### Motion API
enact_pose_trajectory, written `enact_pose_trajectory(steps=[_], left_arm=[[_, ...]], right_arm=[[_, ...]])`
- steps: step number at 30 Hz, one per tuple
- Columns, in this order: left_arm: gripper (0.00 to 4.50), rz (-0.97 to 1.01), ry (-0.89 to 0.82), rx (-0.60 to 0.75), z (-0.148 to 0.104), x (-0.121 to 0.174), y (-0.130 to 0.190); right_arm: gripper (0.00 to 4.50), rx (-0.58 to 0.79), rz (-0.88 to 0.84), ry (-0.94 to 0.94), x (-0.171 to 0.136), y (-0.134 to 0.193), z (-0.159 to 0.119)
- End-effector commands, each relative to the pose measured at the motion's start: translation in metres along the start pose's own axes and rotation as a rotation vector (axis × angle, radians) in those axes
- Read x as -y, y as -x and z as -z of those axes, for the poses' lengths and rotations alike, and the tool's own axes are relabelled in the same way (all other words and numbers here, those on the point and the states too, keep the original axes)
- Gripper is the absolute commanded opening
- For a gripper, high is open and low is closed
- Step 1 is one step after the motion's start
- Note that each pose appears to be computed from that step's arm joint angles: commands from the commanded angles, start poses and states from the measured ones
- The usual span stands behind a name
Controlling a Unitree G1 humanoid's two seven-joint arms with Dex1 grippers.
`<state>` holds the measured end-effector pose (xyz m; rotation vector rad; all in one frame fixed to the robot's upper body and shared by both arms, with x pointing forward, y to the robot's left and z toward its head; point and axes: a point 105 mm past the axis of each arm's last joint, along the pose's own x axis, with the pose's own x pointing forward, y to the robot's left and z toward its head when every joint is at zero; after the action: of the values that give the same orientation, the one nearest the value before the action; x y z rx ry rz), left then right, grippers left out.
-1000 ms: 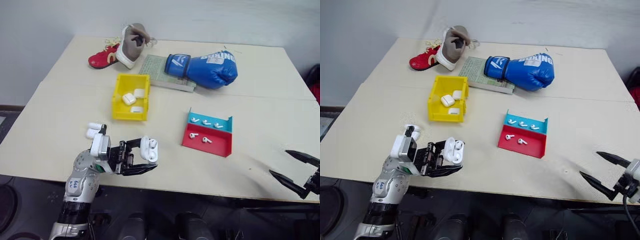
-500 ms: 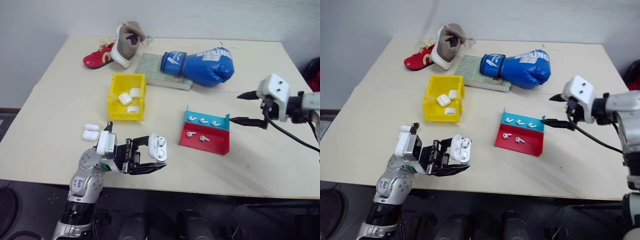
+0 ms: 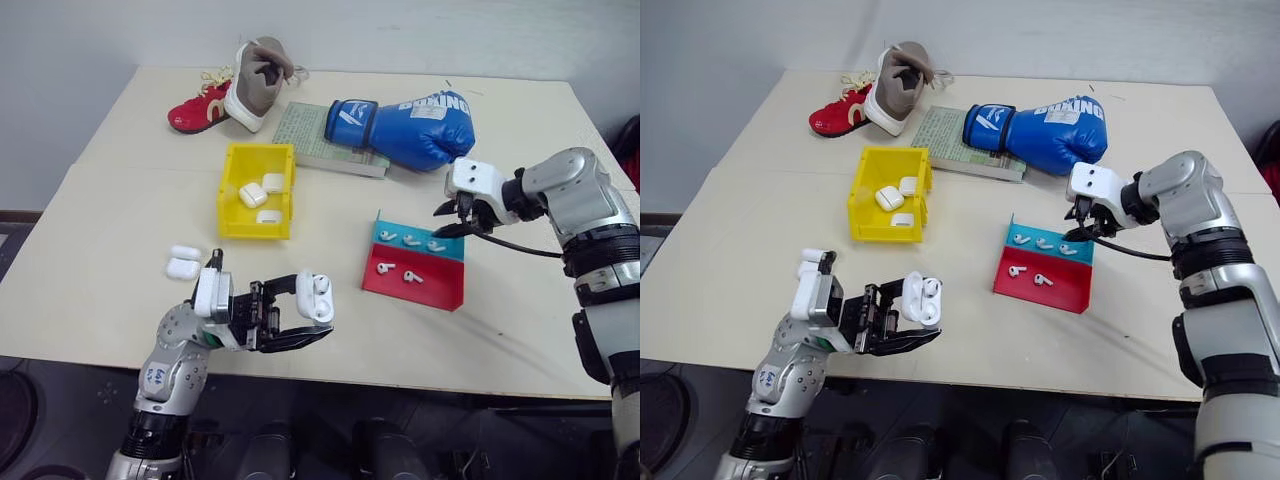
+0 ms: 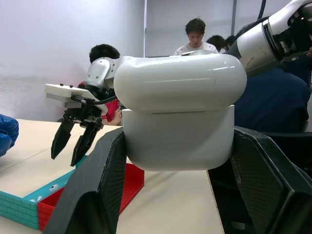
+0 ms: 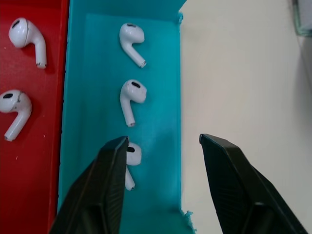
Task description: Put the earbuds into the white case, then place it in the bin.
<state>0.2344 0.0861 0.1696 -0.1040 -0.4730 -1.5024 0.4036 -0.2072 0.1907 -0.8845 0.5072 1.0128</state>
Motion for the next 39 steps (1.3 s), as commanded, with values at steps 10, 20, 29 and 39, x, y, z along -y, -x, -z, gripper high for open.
enact_pose_trajectory(steps=[10, 20, 29, 39], left_arm=[[2.76, 0.009, -0.051, 0.01, -0.009, 0.003, -0.004], [2.76, 0.003, -0.05, 0.007, -0.009, 0.004, -0.007], [2.76, -0.003, -0.054, 0.003, -0.01, 0.001, -0.007], [2.76, -0.01, -0.057, 0.001, -0.011, 0.0, -0.005]], right_arm=[[2.47, -0.085, -0.041, 0.057, -0.001, -0.007, 0.006], [2.47, -0.108, -0.055, 0.105, -0.002, -0.017, 0.003], [2.47, -0.167, -0.082, 0.165, -0.002, -0.02, 0.0], [2.47, -0.2, -0.096, 0.163, -0.004, -0.022, 0.005]])
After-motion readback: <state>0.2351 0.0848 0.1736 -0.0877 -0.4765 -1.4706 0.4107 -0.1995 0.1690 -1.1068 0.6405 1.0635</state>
